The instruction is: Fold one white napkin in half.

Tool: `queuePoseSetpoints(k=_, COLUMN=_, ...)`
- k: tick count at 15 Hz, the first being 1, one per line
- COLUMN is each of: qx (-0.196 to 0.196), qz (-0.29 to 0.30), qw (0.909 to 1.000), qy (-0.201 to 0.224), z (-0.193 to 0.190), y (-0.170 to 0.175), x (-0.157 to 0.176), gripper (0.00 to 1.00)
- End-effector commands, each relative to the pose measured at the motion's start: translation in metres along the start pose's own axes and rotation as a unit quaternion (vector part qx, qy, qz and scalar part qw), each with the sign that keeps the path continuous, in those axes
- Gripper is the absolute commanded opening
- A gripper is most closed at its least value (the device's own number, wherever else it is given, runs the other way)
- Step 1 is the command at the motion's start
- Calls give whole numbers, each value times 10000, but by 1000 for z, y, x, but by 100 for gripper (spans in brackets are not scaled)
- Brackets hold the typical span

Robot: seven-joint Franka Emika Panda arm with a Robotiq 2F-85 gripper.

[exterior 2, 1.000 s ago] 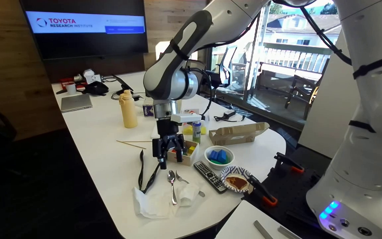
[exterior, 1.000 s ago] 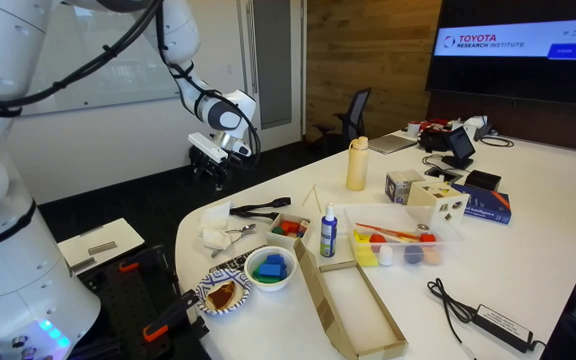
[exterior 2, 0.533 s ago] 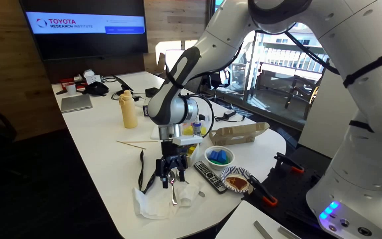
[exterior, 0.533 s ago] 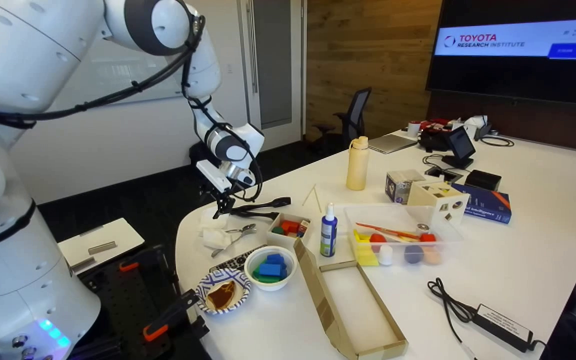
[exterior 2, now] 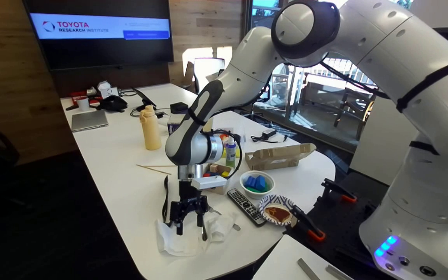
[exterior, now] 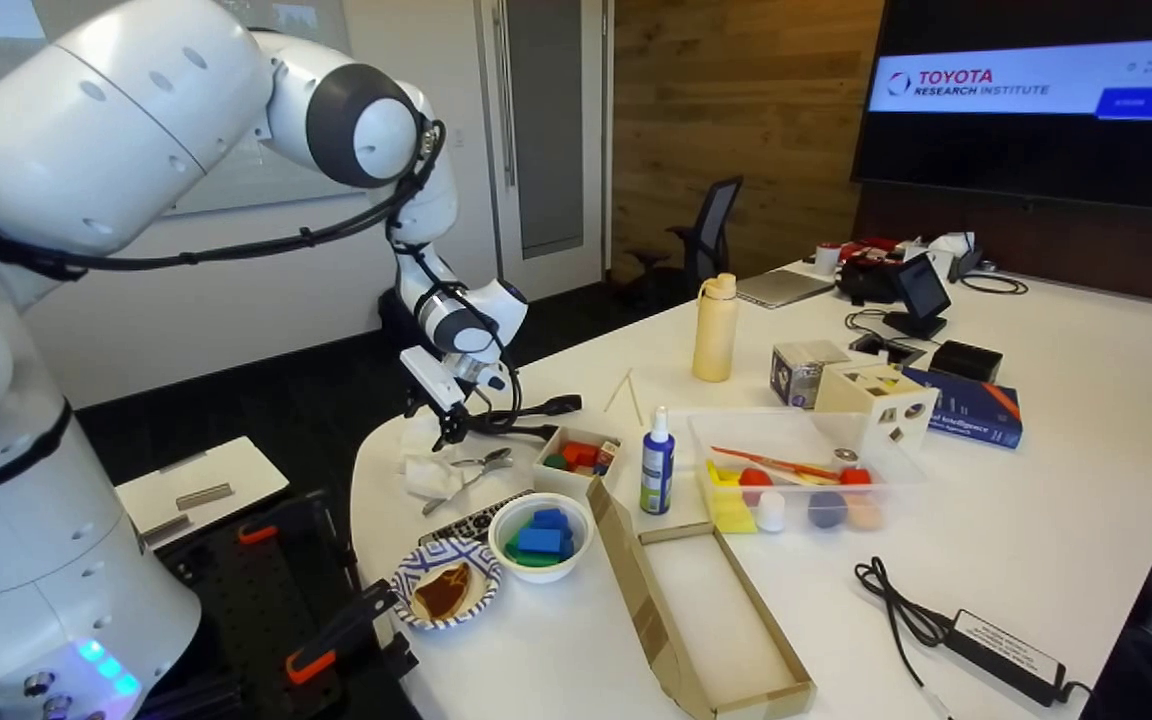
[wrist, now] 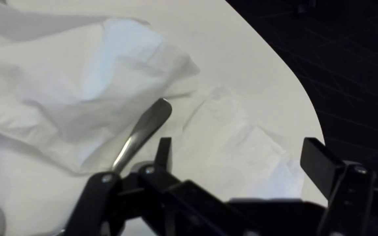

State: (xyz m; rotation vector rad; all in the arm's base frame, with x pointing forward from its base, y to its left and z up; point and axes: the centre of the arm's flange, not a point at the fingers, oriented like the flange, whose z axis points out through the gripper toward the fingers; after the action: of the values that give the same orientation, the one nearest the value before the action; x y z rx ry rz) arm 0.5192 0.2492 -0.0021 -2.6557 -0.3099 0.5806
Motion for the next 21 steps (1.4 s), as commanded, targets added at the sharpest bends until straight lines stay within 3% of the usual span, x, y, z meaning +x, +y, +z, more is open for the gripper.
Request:
queuePoseSetpoints(k=1, qx=-76, qz=127, qw=9997, qy=214, z=4, y=-14, x=20, gripper=100)
queuePoseSetpoints(k=4, qx=-173, qz=286, qw=9988, qy=370, z=6, y=-22, x=21, gripper=100)
queuePoseSetpoints(k=8, qx=-590, qz=431, qw=9953, qy=644, z=3, y=-26, x=32, gripper=100)
queuePoseSetpoints(k=12, qx=-1125, qz=537, qw=9902, qy=630, z=0, y=-18, x=38, gripper=100)
queuePoseSetpoints(k=16, qx=-1272, qz=374, qw=9899, qy=506, z=5, y=-10, x=43, gripper=100)
queuePoseSetpoints(k=17, qx=-1254, qz=315, qw=9905, qy=475, z=7, y=-8, x=43, gripper=94)
queuePoseSetpoints(k=18, qx=-1233, qz=287, qw=9909, qy=457, z=9, y=-6, x=43, gripper=74)
queuePoseSetpoints(k=21, qx=-1172, qz=157, qw=9921, qy=430, z=11, y=-3, x=42, gripper=51)
